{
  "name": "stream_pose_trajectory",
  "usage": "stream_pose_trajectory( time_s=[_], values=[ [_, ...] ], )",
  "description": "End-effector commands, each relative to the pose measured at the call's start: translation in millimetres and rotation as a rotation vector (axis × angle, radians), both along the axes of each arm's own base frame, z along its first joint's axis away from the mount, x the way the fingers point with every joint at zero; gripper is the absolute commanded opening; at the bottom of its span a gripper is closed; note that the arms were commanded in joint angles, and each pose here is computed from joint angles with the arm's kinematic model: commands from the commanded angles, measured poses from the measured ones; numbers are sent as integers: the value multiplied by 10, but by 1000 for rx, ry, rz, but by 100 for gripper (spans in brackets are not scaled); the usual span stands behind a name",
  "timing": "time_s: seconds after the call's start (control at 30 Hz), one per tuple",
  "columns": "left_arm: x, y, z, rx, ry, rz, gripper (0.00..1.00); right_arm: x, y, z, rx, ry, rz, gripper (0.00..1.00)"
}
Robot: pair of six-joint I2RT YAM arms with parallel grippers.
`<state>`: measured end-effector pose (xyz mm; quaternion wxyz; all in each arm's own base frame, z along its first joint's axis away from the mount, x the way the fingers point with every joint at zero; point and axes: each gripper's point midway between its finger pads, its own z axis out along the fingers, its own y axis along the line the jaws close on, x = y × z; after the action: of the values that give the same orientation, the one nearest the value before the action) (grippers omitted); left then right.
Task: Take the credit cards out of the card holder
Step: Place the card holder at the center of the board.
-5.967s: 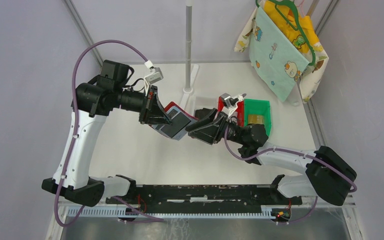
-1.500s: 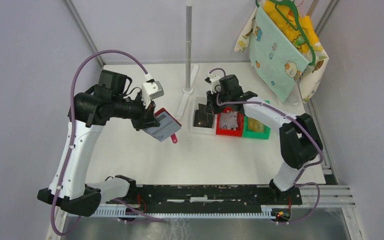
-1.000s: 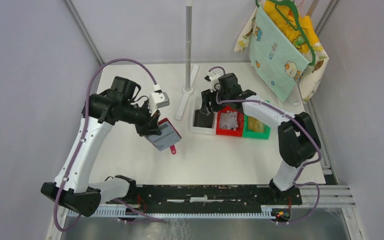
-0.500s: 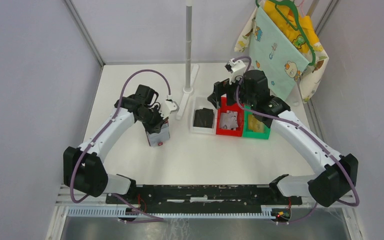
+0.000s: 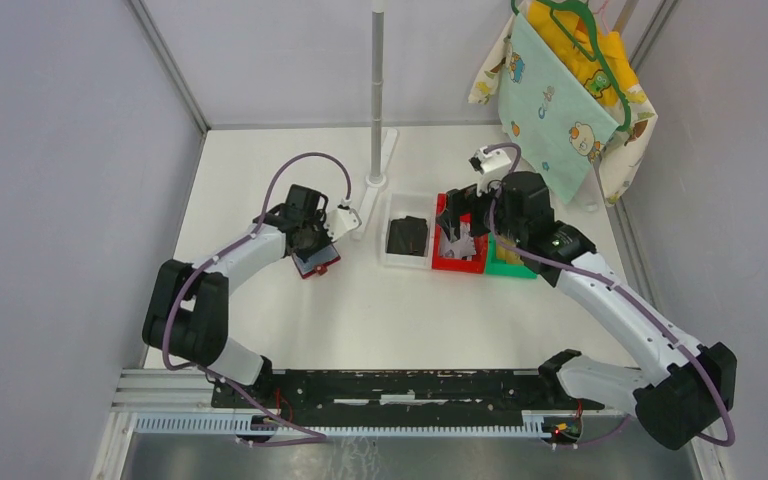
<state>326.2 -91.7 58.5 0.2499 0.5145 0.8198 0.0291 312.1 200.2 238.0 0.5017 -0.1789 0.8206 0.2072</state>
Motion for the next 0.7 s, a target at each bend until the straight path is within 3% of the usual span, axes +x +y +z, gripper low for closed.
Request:
stream_pose_trajectory(
  time_s=[0.0, 0.07, 0.17, 0.23, 0.37, 0.47, 0.67],
  values=[
    [414, 65, 41, 56, -210, 17, 2, 23, -122, 65, 26, -47, -67, 98],
    [378, 52, -9, 41, -185, 33, 5, 4, -151, 7, 32, -37, -78, 98],
    [272, -3, -30, -9, -138, 55, 20, -44, -180, -73, 50, -31, -88, 98],
    [175, -71, -22, -58, -111, 45, 40, -71, -212, -123, 57, -31, -102, 98],
    [-4, -155, 47, -134, -78, 50, 43, -111, -261, -213, 64, -24, -122, 98],
    [-173, -247, 101, -197, -25, 39, 53, -132, -267, -265, 68, -10, -127, 98],
    [-517, -435, 94, -298, 135, -1, 53, -170, -287, -258, 83, -13, -132, 98]
  ],
)
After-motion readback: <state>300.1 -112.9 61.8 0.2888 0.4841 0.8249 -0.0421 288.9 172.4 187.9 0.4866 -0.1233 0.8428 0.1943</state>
